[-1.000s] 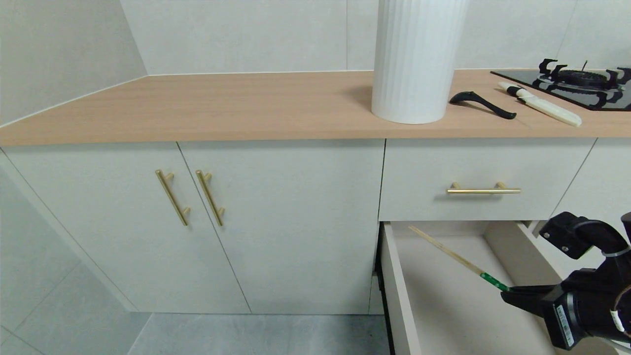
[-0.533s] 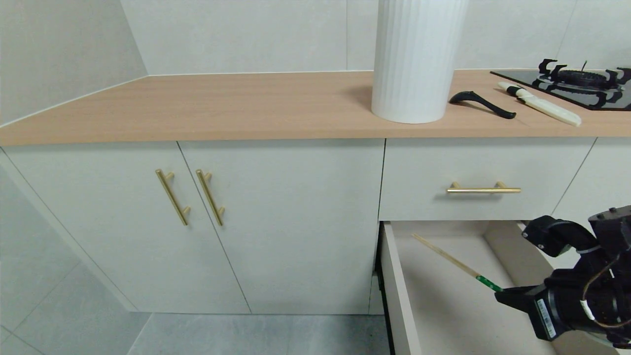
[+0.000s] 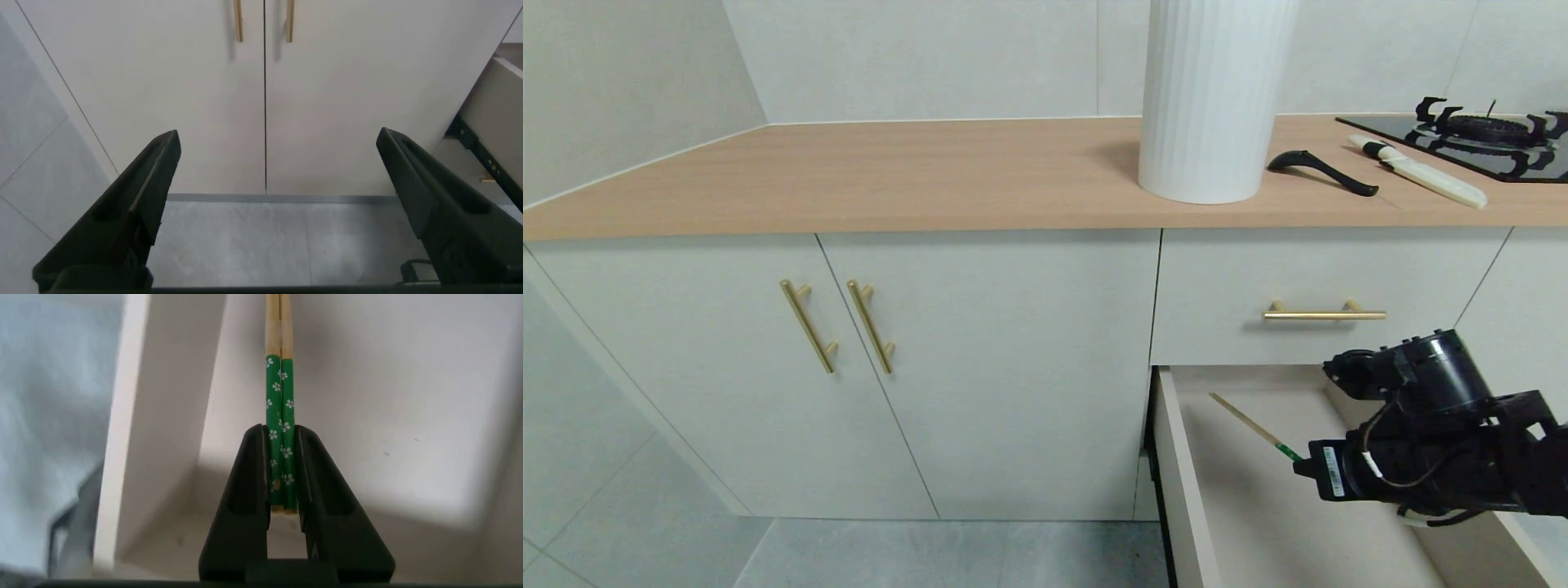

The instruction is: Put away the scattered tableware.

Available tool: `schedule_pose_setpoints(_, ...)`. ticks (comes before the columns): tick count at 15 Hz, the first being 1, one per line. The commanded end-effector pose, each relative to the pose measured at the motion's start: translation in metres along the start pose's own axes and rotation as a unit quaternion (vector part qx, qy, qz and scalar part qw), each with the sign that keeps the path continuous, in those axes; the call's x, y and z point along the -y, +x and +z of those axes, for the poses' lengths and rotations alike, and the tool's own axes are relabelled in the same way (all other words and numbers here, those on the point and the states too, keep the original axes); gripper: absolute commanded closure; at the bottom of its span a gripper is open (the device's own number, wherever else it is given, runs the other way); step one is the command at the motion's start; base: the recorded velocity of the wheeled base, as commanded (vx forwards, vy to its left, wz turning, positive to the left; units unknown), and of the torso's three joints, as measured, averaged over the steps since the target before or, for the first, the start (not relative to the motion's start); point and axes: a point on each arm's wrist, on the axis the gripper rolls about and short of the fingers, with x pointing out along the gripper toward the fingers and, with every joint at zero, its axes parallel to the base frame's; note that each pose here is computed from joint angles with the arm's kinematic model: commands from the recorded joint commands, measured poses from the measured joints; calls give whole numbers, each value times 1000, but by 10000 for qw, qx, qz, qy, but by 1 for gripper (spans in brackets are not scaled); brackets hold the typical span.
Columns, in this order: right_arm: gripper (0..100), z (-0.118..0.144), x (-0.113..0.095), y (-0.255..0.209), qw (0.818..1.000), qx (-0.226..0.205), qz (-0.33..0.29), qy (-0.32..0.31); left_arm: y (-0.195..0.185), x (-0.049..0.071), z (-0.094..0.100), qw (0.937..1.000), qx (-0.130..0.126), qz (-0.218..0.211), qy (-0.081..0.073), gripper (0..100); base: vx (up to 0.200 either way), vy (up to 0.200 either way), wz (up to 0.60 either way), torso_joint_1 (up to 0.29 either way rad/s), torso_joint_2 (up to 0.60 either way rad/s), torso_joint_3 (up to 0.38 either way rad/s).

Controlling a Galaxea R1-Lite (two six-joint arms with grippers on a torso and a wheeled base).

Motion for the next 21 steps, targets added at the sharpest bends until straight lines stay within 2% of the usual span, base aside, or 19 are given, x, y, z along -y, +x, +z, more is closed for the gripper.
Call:
schedule_pose_setpoints(1, 100, -5, 0, 45, 9991, -270, -227, 217, 0, 0, 0, 10000, -6, 0, -1, 0, 0, 0, 0, 0, 0, 0)
schedule_pose_setpoints(3, 100, -11, -1, 73, 9983, -182, -381, 390, 0, 0, 0, 10000, -6, 0, -1, 0, 0, 0, 0, 0, 0, 0)
schedule_pose_setpoints(6, 100, -24, 1, 102, 9971, -271, -614, 369, 0, 0, 0, 10000, -6, 8, -1, 0, 0, 0, 0, 0, 0, 0)
schedule_pose_setpoints(12, 100, -47, -9, 120, 9954, -690, -651, 113, 0, 0, 0, 10000, 2, 8, -1, 0, 0, 0, 0, 0, 0, 0)
schedule_pose_setpoints(15, 100, -56, -7, 130, 9934, -863, -754, 66, 0, 0, 0, 10000, -6, 0, -1, 0, 0, 0, 0, 0, 0, 0)
schedule_pose_setpoints(21, 100, -57, -7, 135, 9931, -783, -878, 41, 0, 0, 0, 10000, 2, 0, -1, 0, 0, 0, 0, 0, 0, 0)
